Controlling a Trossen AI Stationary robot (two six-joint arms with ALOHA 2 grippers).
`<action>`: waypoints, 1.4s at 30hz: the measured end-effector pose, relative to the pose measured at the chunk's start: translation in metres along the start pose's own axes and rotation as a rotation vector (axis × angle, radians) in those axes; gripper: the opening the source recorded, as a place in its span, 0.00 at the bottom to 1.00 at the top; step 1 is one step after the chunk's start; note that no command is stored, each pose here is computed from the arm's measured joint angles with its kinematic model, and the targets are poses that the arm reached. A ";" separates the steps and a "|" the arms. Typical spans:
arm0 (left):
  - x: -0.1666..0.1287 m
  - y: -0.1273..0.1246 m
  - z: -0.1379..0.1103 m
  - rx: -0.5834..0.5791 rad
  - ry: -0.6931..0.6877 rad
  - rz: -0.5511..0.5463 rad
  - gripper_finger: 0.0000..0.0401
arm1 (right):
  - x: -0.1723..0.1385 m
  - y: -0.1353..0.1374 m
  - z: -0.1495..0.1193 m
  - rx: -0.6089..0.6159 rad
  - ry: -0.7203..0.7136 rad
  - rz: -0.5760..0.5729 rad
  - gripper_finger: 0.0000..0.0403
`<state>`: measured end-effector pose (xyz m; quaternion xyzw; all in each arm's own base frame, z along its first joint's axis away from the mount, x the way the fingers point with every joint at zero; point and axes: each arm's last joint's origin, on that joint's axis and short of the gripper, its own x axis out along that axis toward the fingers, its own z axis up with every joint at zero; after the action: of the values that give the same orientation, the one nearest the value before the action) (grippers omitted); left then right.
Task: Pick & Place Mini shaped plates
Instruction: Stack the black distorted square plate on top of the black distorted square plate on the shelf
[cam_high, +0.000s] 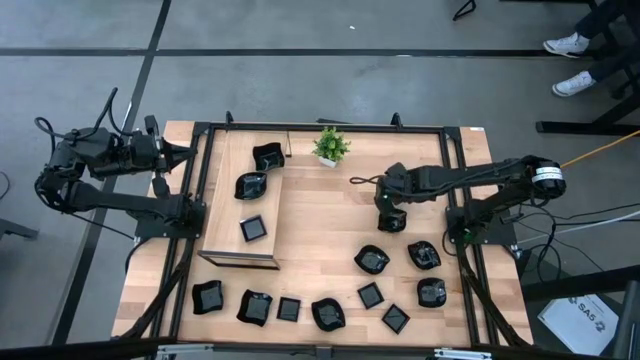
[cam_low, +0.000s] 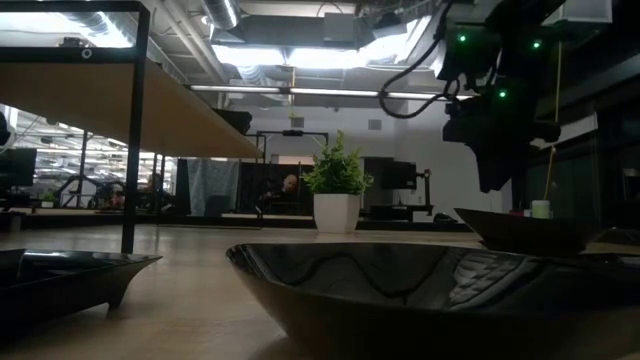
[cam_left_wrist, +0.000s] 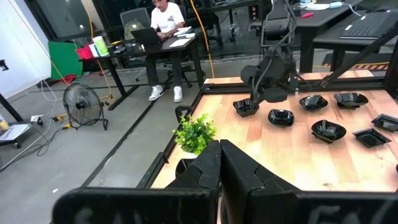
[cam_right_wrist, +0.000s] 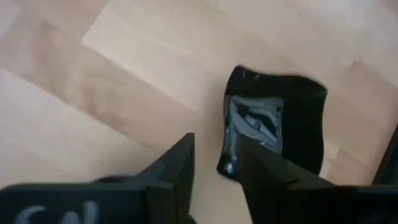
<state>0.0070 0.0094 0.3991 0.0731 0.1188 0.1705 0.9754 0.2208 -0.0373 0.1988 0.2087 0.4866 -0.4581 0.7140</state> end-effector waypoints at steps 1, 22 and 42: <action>0.000 0.000 0.000 0.000 0.000 0.001 0.01 | 0.000 0.000 0.001 -0.004 -0.004 0.002 0.33; 0.000 0.000 0.000 0.000 0.000 0.000 0.01 | 0.014 0.008 0.006 0.002 -0.005 0.002 0.45; 0.000 0.000 0.000 0.000 0.000 0.000 0.01 | 0.060 0.019 -0.001 -0.079 0.081 -0.194 0.27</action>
<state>0.0070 0.0094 0.3991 0.0732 0.1188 0.1705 0.9754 0.2427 -0.0543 0.1418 0.1506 0.5506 -0.4967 0.6538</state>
